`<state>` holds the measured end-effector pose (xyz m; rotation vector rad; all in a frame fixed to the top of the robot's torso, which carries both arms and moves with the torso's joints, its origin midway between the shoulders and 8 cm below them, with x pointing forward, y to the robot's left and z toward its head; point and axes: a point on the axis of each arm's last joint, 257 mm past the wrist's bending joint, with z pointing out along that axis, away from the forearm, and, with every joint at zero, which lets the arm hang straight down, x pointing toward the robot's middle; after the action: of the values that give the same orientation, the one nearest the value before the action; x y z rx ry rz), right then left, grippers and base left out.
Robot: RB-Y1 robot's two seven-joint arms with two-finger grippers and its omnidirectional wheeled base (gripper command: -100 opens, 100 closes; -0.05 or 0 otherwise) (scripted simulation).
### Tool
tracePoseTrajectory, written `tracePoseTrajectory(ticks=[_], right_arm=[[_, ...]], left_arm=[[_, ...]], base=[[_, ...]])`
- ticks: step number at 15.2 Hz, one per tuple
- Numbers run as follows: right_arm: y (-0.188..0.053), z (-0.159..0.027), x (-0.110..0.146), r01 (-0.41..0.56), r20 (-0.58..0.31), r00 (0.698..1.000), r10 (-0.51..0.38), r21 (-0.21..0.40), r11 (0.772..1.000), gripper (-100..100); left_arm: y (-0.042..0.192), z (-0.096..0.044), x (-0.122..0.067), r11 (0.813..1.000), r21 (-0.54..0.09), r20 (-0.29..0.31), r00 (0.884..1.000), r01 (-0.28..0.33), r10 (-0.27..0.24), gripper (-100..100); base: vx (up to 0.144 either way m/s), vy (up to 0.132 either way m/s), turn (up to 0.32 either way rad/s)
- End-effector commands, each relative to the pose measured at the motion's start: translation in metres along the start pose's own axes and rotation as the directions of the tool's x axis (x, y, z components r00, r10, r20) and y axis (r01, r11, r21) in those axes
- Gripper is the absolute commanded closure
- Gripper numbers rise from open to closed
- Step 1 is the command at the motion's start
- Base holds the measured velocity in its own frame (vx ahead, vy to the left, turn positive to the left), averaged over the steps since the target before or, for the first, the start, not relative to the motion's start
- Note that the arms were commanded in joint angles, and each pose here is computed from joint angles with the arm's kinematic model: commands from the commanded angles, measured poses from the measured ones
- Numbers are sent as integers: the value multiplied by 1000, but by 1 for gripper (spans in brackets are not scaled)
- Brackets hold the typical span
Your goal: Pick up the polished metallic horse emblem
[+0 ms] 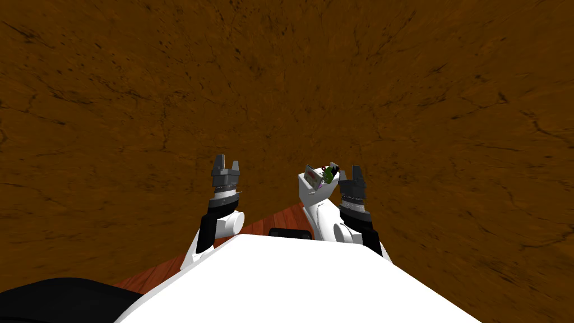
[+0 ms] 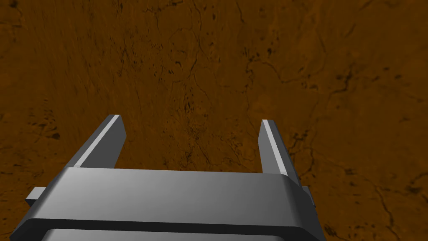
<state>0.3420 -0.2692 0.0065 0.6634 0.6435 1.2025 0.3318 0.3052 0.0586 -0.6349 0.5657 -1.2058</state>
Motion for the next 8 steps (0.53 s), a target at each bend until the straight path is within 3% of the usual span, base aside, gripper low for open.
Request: tracePoseTrajectory(ticks=[1, 8], right_arm=[[-3, -2, 5, 24, -49, 999, -24, 3, 1000, -100], [-14, -12, 17, 92, -171, 981, -88, 15, 996, -100]], left_arm=[[0, 0, 0, 1000, 0, 0, 1000, 0, 0, 0], [0, 0, 0, 1000, 0, 0, 1000, 0, 0, 0]], base=[[0, 0, 0], [8, 3, 16]])
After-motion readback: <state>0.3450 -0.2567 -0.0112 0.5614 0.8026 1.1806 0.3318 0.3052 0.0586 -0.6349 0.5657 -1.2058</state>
